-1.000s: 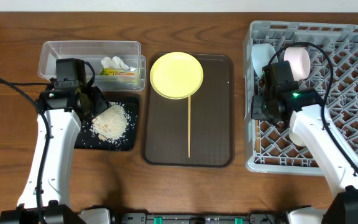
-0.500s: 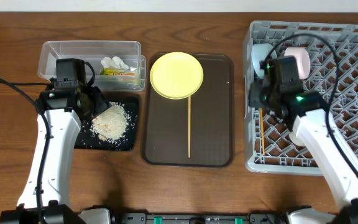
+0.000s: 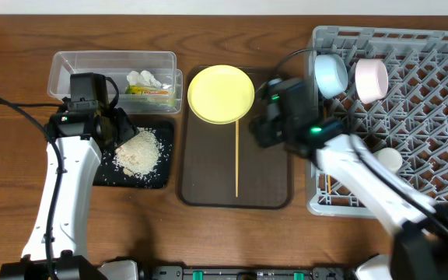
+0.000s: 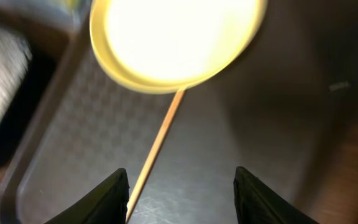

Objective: Sort waste into correct bins and load items into the dishwasher rack
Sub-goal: 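Return the right gripper to the tray and pinch the second chopstick, then carry the second chopstick right and insert it into the rack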

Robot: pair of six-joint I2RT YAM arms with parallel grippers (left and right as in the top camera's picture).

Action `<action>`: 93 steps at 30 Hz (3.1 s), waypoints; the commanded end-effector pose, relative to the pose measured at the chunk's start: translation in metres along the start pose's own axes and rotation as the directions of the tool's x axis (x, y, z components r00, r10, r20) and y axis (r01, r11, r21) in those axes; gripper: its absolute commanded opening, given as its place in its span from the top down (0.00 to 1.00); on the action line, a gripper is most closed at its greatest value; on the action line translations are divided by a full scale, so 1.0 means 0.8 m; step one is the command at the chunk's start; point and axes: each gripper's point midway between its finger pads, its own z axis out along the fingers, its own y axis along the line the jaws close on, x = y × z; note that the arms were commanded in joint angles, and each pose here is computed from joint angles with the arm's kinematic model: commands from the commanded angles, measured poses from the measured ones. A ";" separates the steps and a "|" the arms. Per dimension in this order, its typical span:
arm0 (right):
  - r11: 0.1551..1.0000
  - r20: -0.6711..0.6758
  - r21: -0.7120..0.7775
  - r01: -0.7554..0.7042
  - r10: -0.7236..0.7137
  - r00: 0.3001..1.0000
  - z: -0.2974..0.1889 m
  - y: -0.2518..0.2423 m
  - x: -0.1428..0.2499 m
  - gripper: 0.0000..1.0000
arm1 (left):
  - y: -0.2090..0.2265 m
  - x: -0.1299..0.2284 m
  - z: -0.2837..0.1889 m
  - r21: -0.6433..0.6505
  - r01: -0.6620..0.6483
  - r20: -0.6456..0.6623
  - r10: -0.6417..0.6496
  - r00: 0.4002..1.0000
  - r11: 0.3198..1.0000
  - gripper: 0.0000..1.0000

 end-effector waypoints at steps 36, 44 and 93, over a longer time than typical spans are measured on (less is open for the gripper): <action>0.901 -0.183 0.432 -0.034 0.125 0.975 0.066 -0.079 0.092 0.99 | 0.002 0.001 0.002 -0.004 0.013 -0.003 -0.013 1.000 1.000 0.27; 0.914 -0.014 0.397 -0.085 0.098 0.995 0.000 -0.082 0.026 0.99 | 0.002 0.001 0.002 -0.004 0.013 -0.003 -0.013 1.000 1.000 0.27; 0.954 0.196 0.207 -0.216 0.176 0.965 -0.088 -0.131 -0.048 0.60 | 0.002 0.001 0.002 -0.004 0.013 -0.003 -0.013 1.000 1.000 0.26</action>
